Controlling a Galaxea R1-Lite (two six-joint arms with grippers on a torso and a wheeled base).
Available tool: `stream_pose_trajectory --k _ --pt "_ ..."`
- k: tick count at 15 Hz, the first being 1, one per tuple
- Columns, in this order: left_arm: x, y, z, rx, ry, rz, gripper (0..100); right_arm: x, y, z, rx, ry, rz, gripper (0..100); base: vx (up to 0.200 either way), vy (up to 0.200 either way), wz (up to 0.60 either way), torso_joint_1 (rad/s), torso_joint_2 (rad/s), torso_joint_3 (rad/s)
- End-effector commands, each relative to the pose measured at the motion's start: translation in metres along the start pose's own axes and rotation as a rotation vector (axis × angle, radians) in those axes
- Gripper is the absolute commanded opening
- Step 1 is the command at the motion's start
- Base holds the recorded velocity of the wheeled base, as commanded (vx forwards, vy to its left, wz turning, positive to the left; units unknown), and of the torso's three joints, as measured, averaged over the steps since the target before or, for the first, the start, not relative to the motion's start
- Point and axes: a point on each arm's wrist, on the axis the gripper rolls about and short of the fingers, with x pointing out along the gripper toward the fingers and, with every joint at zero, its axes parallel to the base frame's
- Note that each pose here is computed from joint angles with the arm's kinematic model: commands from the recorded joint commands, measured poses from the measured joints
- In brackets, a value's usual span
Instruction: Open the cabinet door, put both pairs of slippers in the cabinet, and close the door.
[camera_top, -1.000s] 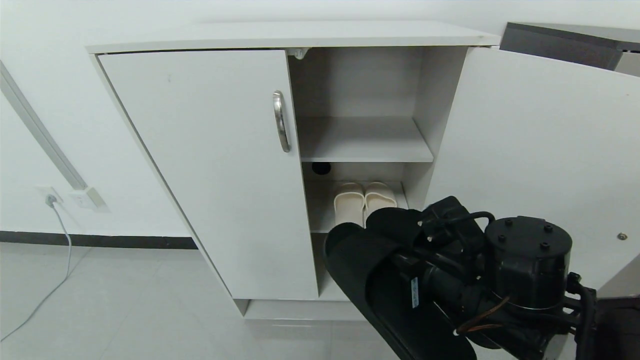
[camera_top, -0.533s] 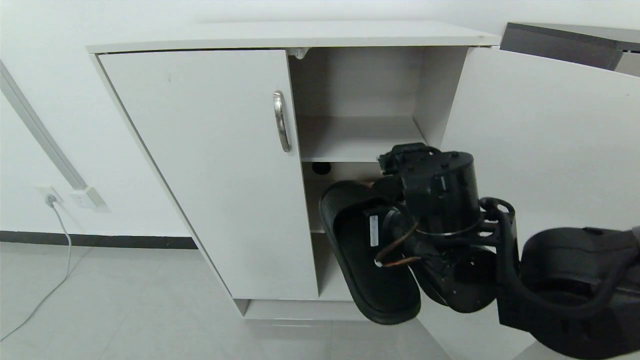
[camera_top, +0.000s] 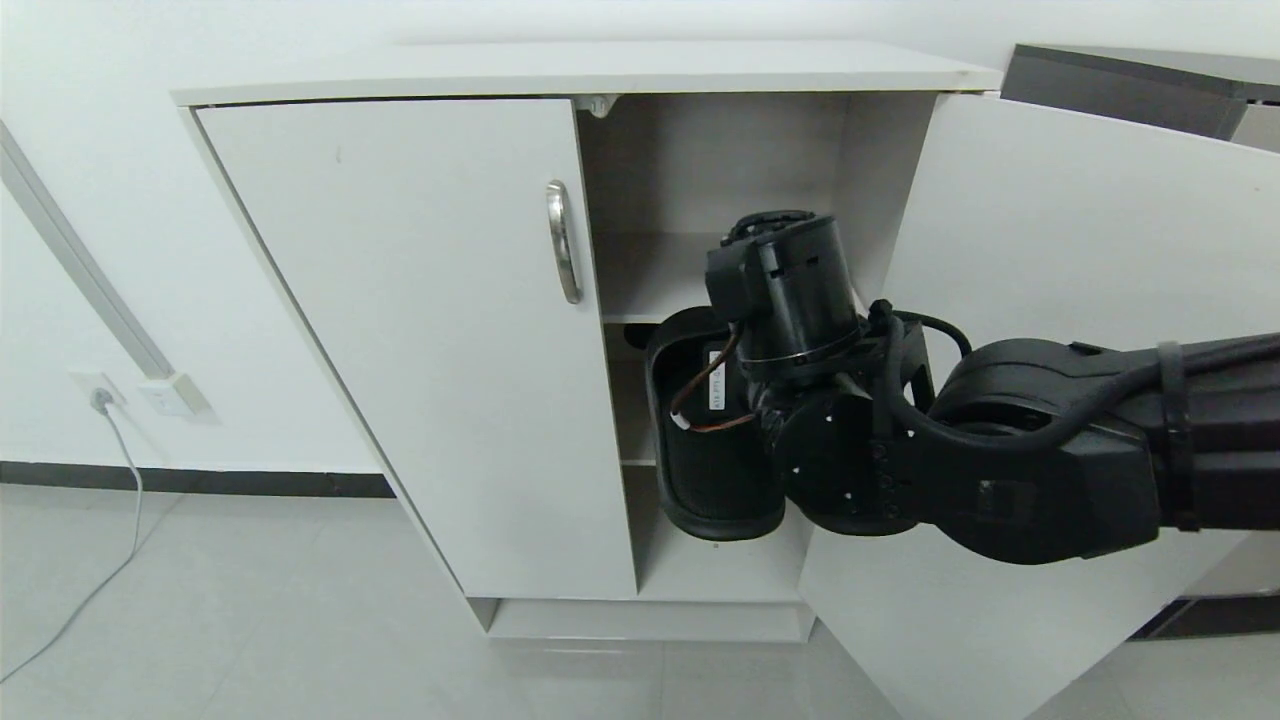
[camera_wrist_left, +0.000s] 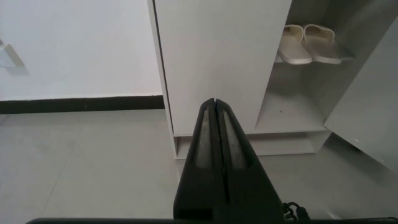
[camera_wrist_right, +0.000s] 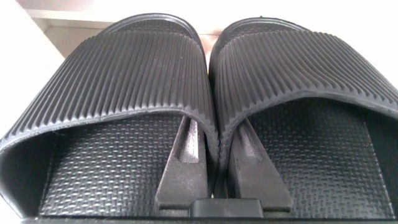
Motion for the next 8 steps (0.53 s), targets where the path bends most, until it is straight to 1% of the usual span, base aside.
stream_pose_trajectory --k 1,8 --pt "0.000 0.000 0.000 0.000 -0.001 0.000 0 0.004 0.002 -0.004 -0.007 0.004 -0.007 0 0.000 0.000 0.00 0.000 0.00 0.000" --pt "0.000 0.000 0.000 0.000 -0.001 0.000 0 0.000 0.002 0.007 0.018 -0.020 0.003 0 0.000 0.000 0.00 0.000 0.00 0.000"
